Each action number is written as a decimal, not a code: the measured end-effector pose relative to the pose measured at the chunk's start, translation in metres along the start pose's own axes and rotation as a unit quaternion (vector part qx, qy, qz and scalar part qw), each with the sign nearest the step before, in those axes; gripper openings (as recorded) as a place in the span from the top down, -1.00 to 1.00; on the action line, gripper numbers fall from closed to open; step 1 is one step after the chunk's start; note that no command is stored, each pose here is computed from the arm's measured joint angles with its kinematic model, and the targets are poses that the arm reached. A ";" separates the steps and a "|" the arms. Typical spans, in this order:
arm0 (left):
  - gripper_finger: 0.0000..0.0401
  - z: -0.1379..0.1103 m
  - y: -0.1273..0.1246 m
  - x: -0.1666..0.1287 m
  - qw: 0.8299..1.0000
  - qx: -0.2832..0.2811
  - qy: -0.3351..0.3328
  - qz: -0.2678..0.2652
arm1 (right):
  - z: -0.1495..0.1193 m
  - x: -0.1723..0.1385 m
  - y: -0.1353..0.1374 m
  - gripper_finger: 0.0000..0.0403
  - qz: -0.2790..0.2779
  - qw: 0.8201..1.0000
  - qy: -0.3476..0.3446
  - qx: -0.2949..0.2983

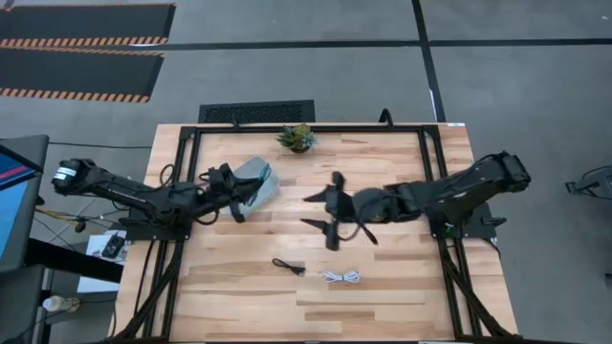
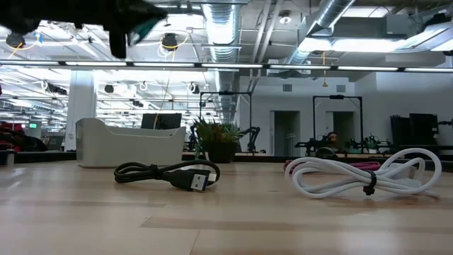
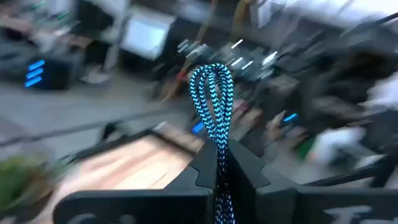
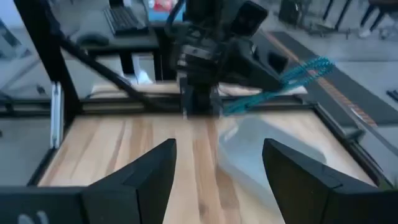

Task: Pick and place USB-C Cables
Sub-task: Put the blue charger cable into the white bin

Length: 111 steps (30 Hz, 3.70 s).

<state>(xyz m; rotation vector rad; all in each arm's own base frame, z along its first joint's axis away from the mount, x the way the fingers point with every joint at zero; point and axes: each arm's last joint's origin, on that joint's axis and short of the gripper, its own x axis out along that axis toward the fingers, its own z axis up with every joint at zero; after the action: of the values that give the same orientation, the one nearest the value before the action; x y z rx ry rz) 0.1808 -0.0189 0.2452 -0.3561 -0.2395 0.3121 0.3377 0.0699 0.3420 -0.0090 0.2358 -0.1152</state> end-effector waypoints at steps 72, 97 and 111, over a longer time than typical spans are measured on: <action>1.00 -0.016 -0.002 0.028 0.997 0.036 -0.018 -0.062 | -0.063 0.056 -0.078 -0.32 0.080 0.974 -0.197 0.078; 1.00 -0.003 -0.013 0.040 0.995 0.082 -0.014 -0.061 | -0.059 0.054 -0.078 -0.32 0.080 0.969 -0.220 0.081; 1.00 -0.006 -0.012 0.041 0.995 0.086 0.000 -0.058 | -0.040 0.056 -0.081 -0.32 0.088 0.967 -0.229 0.074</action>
<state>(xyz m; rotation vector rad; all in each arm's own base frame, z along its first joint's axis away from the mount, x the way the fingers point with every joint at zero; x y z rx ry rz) 0.2229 -0.0173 0.2516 -0.1722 -0.2313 0.2169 0.3737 -0.0164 0.2915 0.1331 -0.2352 0.0480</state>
